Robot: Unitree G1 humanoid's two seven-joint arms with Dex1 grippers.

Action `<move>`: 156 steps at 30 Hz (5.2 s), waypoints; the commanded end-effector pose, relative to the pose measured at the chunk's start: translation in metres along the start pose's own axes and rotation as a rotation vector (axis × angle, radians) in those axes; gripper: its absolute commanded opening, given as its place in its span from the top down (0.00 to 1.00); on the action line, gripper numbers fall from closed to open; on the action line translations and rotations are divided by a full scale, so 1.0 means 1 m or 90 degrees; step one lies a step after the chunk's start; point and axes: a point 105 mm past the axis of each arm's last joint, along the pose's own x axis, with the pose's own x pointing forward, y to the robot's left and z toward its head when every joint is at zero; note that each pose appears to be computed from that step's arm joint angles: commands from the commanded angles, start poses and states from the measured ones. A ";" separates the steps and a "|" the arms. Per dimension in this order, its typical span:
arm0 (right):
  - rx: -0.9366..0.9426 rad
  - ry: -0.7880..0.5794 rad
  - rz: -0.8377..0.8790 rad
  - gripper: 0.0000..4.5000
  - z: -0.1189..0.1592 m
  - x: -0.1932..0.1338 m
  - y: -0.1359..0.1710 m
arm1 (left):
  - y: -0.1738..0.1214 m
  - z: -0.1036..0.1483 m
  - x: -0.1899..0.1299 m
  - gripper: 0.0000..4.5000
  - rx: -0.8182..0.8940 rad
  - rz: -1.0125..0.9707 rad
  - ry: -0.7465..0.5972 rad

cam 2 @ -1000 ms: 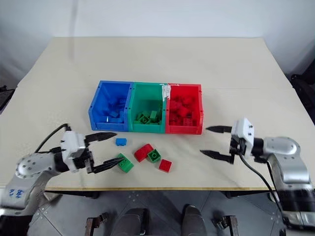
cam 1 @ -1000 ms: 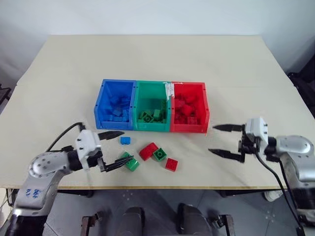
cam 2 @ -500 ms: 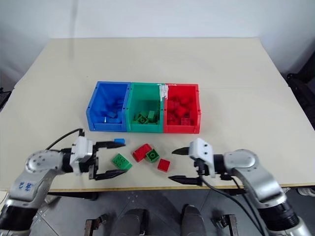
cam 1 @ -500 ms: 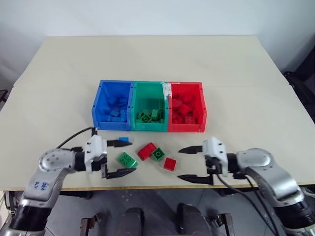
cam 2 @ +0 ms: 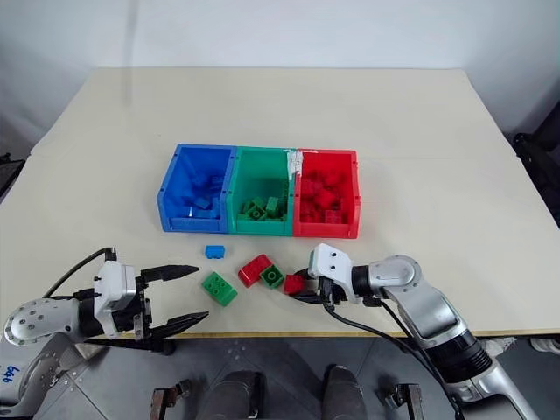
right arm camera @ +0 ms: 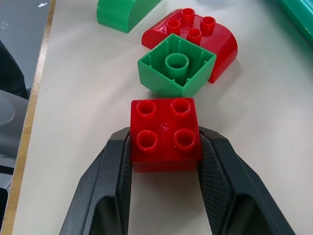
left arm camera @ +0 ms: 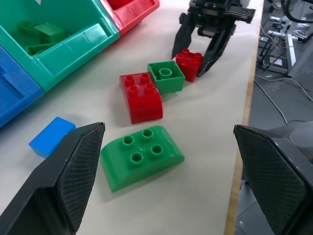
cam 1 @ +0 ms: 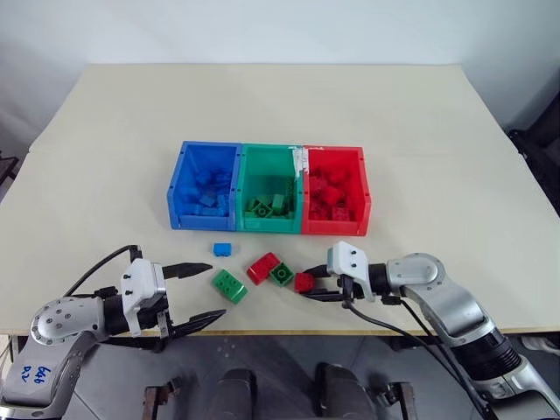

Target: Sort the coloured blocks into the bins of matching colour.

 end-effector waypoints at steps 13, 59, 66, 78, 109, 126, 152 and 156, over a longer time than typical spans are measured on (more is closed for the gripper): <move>0.010 -0.219 -0.295 0.68 0.068 -0.086 -0.125 | 0.015 0.013 -0.044 0.00 -0.003 0.204 -0.050; -0.002 -0.093 -0.016 0.00 0.018 0.034 -0.010 | -0.005 0.001 -0.028 0.00 0.021 0.101 -0.001; -0.003 -0.090 -0.034 0.22 0.017 0.041 -0.016 | -0.009 0.005 -0.024 0.00 0.018 0.111 -0.007; 0.010 -0.263 -0.054 0.54 0.082 0.011 -0.044 | 0.006 0.007 -0.035 0.00 0.007 0.187 -0.034; -0.091 -0.243 -0.065 0.00 0.041 -0.092 -0.050 | 0.021 -0.007 -0.055 0.00 -0.046 0.232 0.022; -0.078 -0.167 -0.097 0.00 0.015 -0.112 -0.023 | 0.018 0.016 0.039 0.00 -0.066 0.043 0.189; -0.064 -0.164 -0.133 0.00 0.019 -0.104 -0.008 | 0.004 0.009 0.101 0.67 -0.024 -0.017 0.228; -0.055 -0.161 -0.178 0.00 0.015 -0.113 -0.008 | 0.012 0.038 0.110 0.67 0.010 -0.034 0.125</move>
